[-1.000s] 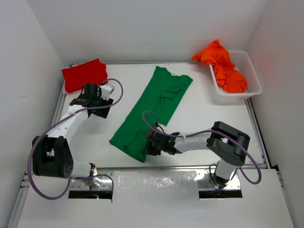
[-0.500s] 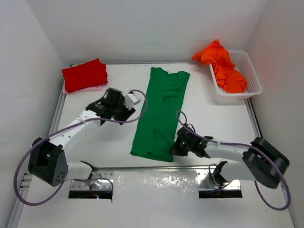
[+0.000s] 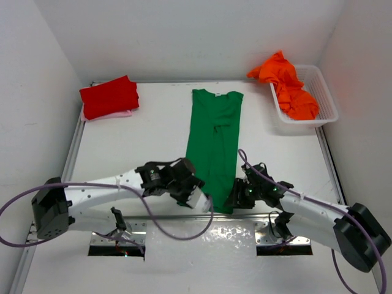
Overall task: Fold and stack the t-shirts
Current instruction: Rotate the tshirt 90 degrees, then grab the bottom of the folded rectangular tshirt with both arms
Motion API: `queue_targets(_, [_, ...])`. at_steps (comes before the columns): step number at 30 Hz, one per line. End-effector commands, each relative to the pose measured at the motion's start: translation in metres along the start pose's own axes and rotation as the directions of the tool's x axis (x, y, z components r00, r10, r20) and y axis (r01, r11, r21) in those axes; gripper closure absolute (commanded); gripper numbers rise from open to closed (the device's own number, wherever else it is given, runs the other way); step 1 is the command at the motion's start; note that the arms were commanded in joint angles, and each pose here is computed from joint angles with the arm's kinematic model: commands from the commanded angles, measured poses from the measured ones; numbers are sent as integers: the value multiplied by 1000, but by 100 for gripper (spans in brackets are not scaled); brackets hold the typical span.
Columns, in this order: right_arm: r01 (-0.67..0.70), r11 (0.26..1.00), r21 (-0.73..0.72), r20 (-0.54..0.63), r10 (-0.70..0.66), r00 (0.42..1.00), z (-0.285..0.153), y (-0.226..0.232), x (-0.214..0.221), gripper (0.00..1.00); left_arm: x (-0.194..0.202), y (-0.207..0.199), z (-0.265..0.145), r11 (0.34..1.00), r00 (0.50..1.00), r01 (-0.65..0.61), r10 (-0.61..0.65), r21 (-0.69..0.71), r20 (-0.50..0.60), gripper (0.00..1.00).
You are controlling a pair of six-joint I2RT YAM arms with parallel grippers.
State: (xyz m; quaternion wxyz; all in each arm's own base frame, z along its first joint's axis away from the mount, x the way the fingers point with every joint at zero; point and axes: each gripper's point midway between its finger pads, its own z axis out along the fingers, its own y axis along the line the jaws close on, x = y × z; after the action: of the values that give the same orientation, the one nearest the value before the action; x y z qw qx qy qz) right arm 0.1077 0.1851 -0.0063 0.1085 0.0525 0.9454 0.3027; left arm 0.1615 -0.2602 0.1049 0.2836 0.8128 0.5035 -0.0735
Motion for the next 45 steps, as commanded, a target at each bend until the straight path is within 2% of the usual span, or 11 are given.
queue_targets(1, [44,993,108,-95,-34,995,-10,-30,25,52,21,-27,12,938,940,-342,342,49,8,52])
queue_targets(4, [38,995,91,-72,-31,997,-12,-21,17,51,36,-41,25,856,860,-509,510,86,10,53])
queue_targets(6, [37,994,100,-72,-30,997,-12,-21,16,51,37,-41,33,838,841,-541,541,80,13,53])
queue_targets(11, [35,995,96,-67,-29,997,-8,-19,13,52,42,-56,47,798,811,-584,583,148,54,50])
queue_targets(16, [17,997,81,-78,-10,997,-4,-17,15,52,42,-59,63,804,819,-573,570,159,73,51])
queue_targets(18, [-1,997,81,-69,7,998,-2,-19,15,52,38,-59,67,823,838,-546,540,158,83,59])
queue_targets(23, [-34,997,65,-46,37,998,3,-18,13,65,29,-61,69,856,870,-492,478,158,117,99])
queue_targets(24, [-37,997,68,-49,40,998,4,-16,11,84,31,-61,67,874,888,-458,447,160,105,100])
queue_targets(29, [-36,996,77,-37,39,999,5,-13,5,100,15,-42,60,930,932,-355,345,99,109,100])
queue_targets(36, [-23,999,45,93,19,995,-24,19,-55,100,19,33,23,1000,992,-16,16,0,124,100])
queue_targets(45, [-2,999,52,208,-9,978,-53,36,-163,100,53,152,-4,947,960,268,-246,-176,137,100])
